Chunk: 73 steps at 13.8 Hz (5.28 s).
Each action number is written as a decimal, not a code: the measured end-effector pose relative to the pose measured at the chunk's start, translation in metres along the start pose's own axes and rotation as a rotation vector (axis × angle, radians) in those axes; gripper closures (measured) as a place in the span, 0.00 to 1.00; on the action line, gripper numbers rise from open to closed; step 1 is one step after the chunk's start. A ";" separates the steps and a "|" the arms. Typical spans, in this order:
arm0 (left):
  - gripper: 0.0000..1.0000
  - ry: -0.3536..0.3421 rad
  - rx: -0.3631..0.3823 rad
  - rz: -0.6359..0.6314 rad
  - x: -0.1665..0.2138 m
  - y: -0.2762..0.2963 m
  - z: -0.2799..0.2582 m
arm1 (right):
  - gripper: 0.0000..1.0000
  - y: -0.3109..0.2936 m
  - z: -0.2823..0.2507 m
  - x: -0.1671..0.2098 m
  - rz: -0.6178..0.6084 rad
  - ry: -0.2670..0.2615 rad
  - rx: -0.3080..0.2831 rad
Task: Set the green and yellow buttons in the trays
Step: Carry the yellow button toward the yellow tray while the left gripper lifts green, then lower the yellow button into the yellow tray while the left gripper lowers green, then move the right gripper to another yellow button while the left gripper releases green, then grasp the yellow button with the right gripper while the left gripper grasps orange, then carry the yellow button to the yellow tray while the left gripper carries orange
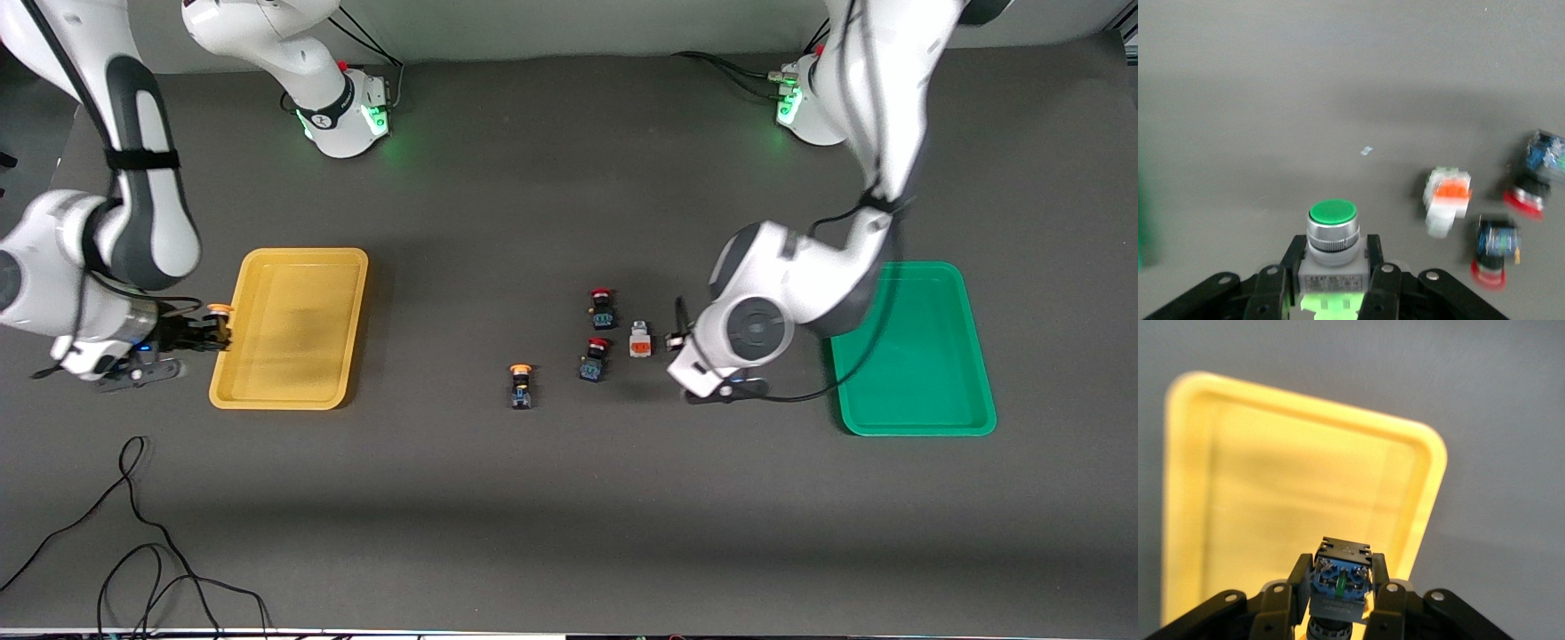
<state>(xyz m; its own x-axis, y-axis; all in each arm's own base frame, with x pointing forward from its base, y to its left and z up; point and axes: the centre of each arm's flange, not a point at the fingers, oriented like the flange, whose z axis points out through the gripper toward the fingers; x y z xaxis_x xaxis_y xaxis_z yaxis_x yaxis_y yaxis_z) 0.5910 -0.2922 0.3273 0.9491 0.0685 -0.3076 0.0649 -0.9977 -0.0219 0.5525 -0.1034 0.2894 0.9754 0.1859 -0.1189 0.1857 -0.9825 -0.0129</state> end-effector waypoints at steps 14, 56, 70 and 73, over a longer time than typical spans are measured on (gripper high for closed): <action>0.59 0.063 0.034 0.449 0.050 -0.368 0.017 | 0.00 -0.014 -0.056 0.046 -0.003 -0.054 0.087; 0.00 0.134 -0.045 -0.062 -0.008 0.107 0.145 | 0.67 -0.484 -0.003 0.156 0.336 0.095 0.046; 0.59 0.138 -0.040 -0.078 -0.006 0.106 0.144 | 0.67 -0.127 -0.101 0.095 -0.031 -0.063 0.041; 0.59 0.068 0.018 -0.065 -0.016 0.078 0.075 | 0.67 -0.075 -0.046 0.059 -0.010 -0.048 0.038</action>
<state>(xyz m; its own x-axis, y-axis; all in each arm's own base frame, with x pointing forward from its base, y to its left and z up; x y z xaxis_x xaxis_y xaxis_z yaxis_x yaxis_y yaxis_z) 0.5574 -0.3709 0.2588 0.9619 0.1323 -0.2392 0.1221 -0.9909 -0.0573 0.6020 -0.0182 0.3291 0.9664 0.1964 -0.1656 0.1903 -0.9804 -0.0521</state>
